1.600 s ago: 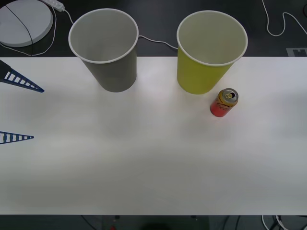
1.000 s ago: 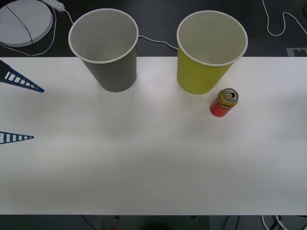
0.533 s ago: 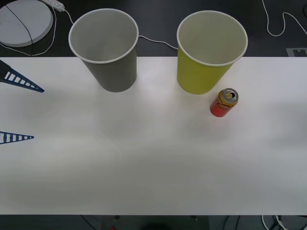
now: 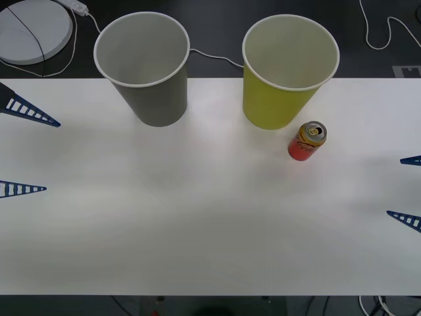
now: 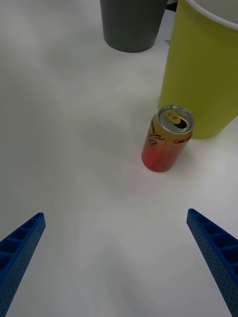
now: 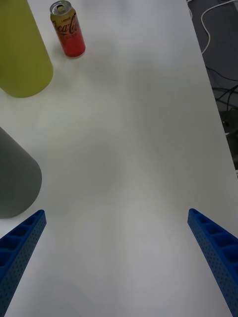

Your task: Put the can into the green bin and the plastic bottle into the gray bin

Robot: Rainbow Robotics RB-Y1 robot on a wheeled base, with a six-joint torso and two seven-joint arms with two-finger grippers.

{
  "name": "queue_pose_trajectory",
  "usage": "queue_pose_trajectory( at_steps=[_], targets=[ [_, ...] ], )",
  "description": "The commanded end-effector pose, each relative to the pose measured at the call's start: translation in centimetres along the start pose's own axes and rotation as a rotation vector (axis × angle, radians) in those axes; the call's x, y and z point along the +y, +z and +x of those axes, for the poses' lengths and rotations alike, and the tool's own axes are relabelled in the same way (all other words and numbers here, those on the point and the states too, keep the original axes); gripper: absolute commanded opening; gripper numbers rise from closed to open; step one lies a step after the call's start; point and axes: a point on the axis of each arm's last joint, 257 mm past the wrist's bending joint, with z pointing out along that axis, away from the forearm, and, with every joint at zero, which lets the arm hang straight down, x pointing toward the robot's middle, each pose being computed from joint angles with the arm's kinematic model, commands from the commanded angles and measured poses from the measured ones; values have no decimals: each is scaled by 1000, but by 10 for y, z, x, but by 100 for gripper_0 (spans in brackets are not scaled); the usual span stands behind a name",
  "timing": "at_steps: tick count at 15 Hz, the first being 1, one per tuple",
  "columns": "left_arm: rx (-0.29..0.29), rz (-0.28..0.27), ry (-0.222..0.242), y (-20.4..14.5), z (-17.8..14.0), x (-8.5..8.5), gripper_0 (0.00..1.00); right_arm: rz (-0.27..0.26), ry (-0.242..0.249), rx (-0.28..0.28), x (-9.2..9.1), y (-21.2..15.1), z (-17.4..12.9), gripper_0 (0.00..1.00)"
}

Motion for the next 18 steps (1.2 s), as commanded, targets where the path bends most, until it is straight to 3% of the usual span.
queue_pose_trajectory(
  at_steps=[1,4,7,11,15,18],
  targets=[
    [0,0,0,0,0,0,100,47,46,-4,6,7,-3,100],
    [0,0,0,0,0,0,100,117,124,1,14,15,-13,100],
    [0,0,0,0,0,0,100,162,239,-8,22,20,-23,100],
    [0,0,0,0,0,0,100,242,450,-57,30,36,-28,100],
    [0,0,0,0,0,0,100,288,598,-82,32,43,-28,100],
    [0,0,0,0,0,0,100,333,735,-90,32,51,-25,100]
  ],
)
